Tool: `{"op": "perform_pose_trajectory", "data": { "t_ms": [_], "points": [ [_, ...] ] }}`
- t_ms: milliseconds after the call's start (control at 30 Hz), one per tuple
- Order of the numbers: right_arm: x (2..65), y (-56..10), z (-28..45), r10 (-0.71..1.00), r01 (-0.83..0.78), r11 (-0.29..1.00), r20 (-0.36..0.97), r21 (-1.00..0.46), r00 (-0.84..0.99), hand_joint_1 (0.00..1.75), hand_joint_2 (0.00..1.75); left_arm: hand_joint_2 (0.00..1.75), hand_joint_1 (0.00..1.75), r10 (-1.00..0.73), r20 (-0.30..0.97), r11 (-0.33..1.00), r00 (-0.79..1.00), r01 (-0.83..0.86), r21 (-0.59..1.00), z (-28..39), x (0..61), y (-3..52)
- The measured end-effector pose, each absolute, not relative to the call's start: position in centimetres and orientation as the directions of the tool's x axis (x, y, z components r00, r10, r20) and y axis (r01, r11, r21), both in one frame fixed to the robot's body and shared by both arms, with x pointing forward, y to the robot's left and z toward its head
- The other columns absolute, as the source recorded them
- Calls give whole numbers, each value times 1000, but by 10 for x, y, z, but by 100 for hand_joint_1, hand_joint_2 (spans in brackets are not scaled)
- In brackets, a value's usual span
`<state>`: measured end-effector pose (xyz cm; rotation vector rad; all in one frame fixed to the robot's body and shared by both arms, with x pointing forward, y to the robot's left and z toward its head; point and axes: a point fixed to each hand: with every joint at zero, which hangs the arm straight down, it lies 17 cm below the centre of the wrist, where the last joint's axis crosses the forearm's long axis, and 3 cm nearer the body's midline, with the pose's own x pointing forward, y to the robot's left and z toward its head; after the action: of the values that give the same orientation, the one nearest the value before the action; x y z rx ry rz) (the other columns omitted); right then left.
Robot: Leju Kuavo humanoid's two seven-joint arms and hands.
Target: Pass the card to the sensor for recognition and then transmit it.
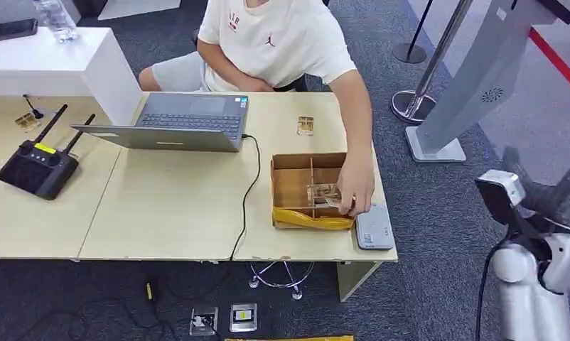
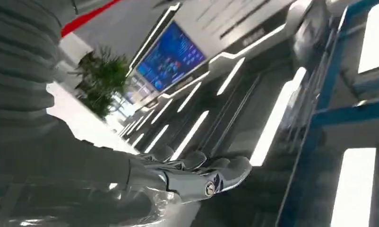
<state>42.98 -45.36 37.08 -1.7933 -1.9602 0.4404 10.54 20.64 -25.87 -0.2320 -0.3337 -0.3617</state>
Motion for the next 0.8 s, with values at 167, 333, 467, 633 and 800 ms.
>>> {"op": "perform_pose_trajectory", "data": {
  "t_ms": [167,333,467,633,800],
  "points": [
    [371,-552,344,977,880,-60,154,-471,149,0,175,0,0,-295,362,915,884,370,-159,-258,109,206],
    [333,-630,247,857,724,-189,248,-663,451,0,175,0,0,-302,363,914,881,376,-152,-258,111,206],
    [291,-671,145,668,496,-187,261,-848,697,0,175,0,0,-284,360,922,889,356,-152,-258,114,207],
    [211,-669,1,382,269,10,252,-963,889,0,175,0,0,-249,345,935,905,318,-159,-259,114,208],
    [141,-627,-104,172,119,228,160,-966,972,0,175,0,0,-238,325,940,915,302,-161,-260,111,211]
  ]
}}
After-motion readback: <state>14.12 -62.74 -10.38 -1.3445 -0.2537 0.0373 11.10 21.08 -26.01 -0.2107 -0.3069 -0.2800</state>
